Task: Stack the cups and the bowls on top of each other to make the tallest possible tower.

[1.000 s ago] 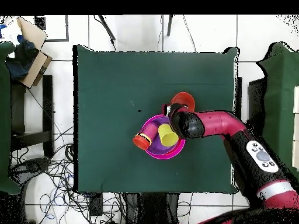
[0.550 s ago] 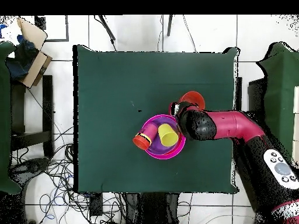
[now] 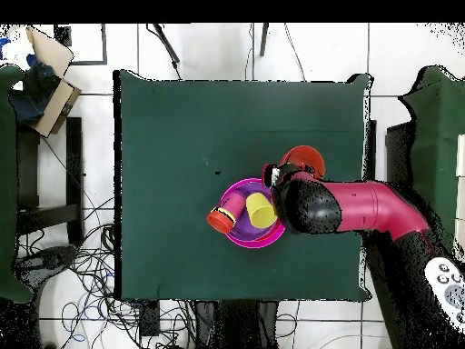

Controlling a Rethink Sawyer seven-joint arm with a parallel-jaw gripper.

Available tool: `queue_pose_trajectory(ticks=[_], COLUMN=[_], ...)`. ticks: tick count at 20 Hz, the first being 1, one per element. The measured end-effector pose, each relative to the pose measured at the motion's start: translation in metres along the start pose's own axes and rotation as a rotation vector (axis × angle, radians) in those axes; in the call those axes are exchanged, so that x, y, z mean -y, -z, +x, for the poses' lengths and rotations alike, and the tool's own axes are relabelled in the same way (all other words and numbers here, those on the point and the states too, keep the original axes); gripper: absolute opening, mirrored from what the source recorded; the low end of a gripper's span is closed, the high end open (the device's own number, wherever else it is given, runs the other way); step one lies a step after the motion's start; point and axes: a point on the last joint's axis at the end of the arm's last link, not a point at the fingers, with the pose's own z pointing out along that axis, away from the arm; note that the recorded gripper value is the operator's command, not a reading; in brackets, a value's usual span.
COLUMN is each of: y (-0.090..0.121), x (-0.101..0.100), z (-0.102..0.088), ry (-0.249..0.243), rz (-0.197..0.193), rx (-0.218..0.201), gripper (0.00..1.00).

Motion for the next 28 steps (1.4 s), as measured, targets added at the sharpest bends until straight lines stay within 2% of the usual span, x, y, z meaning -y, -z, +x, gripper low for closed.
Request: queue_pose_trajectory(ticks=[8,13,20,25,28], y=[0.057,0.084,0.102,0.105,0.103], x=[-0.024,-0.037,-0.059,-0.075,-0.092], z=[0.024,0.041,0.072,0.09,0.105], ry=[-0.021,-0.034,-0.008,0.009,0.034], rz=[0.027,0.047,0.07,0.069,0.063], rx=[-0.021,-0.034,-0.056,-0.051,-0.037], gripper=[0.0,0.0,0.0,0.0,0.0])
